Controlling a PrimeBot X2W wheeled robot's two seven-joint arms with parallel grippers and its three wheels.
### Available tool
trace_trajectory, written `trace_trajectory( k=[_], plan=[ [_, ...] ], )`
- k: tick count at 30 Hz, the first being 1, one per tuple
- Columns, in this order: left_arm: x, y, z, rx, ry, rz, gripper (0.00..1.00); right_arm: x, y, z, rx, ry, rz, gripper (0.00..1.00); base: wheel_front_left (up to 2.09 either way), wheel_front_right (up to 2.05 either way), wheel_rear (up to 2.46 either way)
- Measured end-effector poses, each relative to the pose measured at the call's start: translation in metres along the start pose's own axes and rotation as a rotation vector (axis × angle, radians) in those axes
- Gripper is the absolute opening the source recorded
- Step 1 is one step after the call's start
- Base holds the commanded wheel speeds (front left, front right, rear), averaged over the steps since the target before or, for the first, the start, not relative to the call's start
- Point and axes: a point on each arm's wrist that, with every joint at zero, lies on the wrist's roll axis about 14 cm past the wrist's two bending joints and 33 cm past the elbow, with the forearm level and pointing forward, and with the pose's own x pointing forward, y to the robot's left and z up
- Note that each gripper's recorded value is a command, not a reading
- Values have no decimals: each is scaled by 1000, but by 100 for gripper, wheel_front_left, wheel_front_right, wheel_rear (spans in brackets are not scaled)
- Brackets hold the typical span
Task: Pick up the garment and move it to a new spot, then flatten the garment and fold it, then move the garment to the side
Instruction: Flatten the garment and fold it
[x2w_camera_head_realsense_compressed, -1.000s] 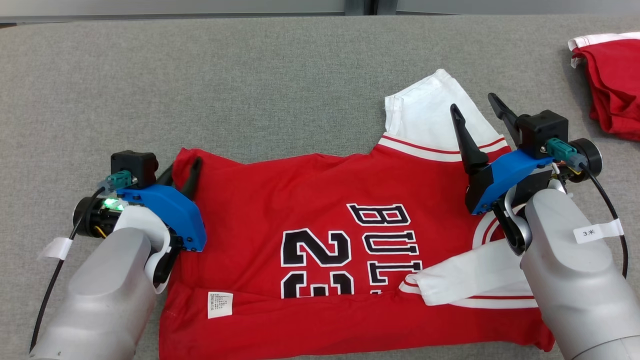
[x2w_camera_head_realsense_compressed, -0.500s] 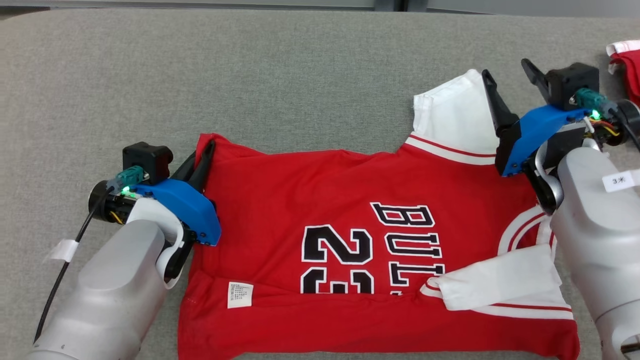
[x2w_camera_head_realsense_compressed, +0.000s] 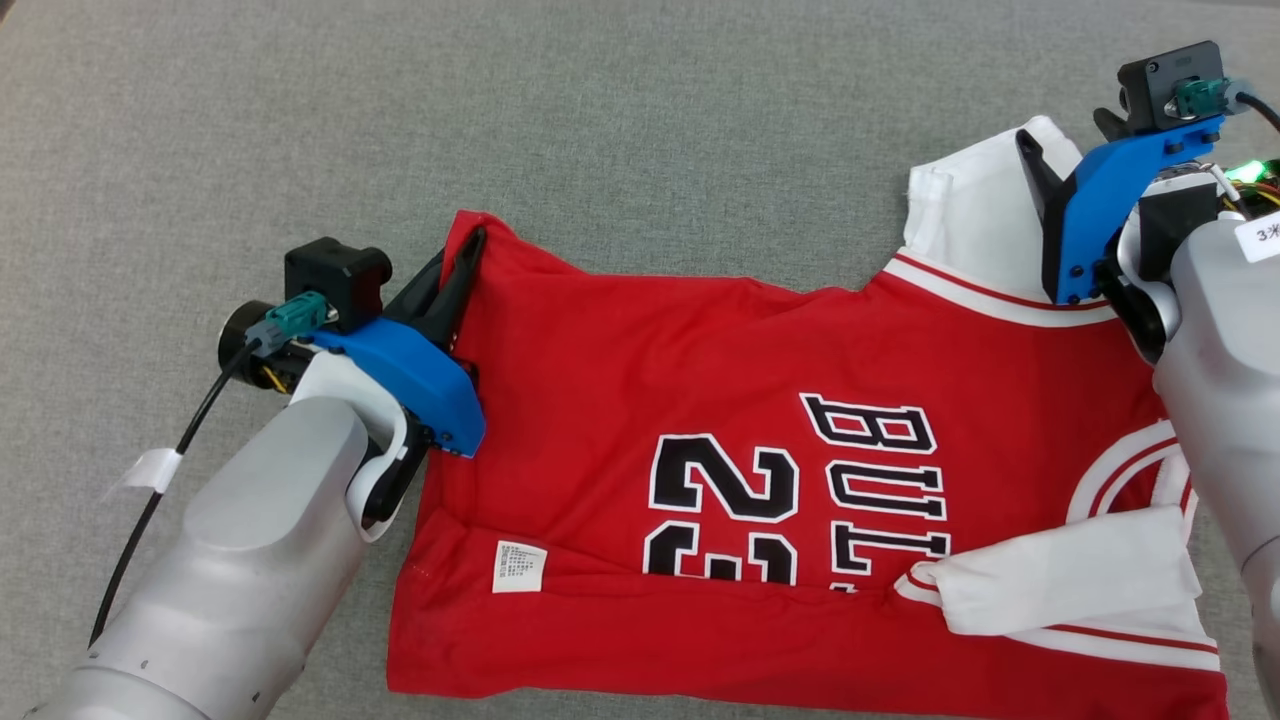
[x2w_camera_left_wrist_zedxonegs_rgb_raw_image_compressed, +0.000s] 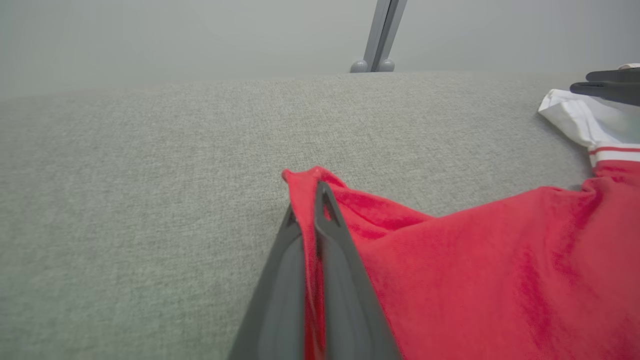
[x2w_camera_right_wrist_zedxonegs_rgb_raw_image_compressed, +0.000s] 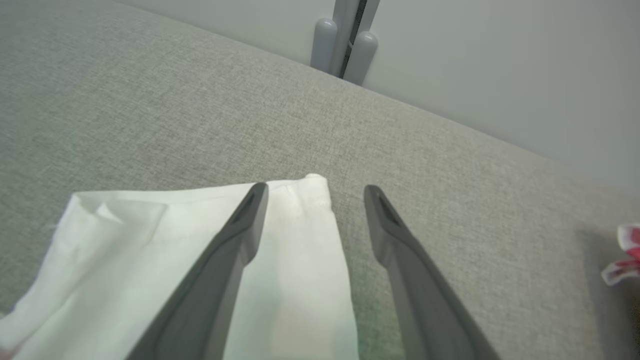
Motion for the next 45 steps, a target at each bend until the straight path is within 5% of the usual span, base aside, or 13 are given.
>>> trace_trajectory(
  k=[11,12,13,31,45],
  plan=[
    [7,0,-1,-1,-9,-6,0,17,3,-28,32,168,15,100,0,0,0],
    [8,1,-2,-2,-7,-6,0,18,6,-28,42,178,22,42,0,0,0],
    [9,1,-2,-1,-7,-6,0,19,7,-28,45,184,25,0,0,0,0],
    [0,-6,12,-18,-51,0,0,-33,-15,27,48,-192,-13,0,0,0,0],
    [-20,-14,13,-44,-83,10,0,-102,-3,6,125,-365,21,0,0,0,0]
  ],
)
